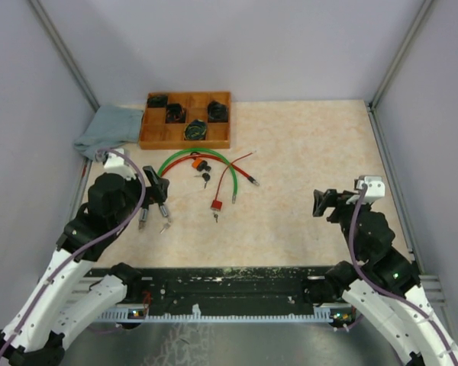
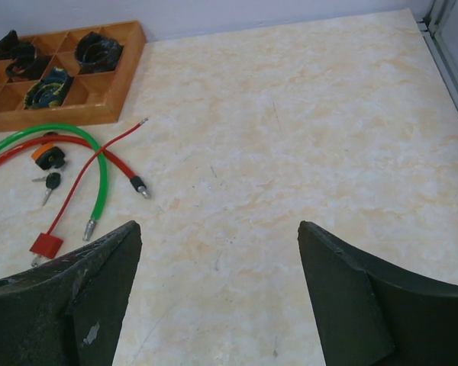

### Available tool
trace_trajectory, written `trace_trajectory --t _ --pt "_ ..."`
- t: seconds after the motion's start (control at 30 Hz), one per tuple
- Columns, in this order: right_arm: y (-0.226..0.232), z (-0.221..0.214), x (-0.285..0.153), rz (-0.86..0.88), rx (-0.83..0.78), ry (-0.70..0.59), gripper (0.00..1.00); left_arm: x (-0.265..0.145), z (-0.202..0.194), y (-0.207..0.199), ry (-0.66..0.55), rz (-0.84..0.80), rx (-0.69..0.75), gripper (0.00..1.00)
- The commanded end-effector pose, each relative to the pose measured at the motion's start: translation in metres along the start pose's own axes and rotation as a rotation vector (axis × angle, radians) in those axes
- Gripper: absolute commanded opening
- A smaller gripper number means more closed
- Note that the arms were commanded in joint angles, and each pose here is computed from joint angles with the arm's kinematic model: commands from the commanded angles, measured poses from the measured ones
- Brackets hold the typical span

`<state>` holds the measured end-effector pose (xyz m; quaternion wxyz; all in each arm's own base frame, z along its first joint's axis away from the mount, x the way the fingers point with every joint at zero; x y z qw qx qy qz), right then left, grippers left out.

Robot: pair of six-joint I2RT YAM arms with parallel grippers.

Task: Unlock with the key

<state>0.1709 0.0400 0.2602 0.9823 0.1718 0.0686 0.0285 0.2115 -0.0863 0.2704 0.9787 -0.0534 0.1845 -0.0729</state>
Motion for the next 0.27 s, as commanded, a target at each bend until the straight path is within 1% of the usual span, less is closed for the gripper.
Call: trace_trajectory --t 0.0,0.23 --pt "0.0141 0.0161 0.0012 0.055 0.005 -0.02 0.83 -0.0004 0.0028 0.0012 -0.02 -0.011 0.011 1.0" --pt "0.0129 0.0216 -0.0053 0.075 0.023 -0.062 0.84 -0.0002 0.004 0.0028 -0.026 -0.012 0.005 1.0"
Point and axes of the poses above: each gripper's point midway between its finger pads, its own x axis out along the fingers, its own y axis along the line the jaws close on, z = x × y, the point moved 3 cm from there along -x, back along the fingers, and after that the axes turned 10 degrees about x, right-handed, at the moved point
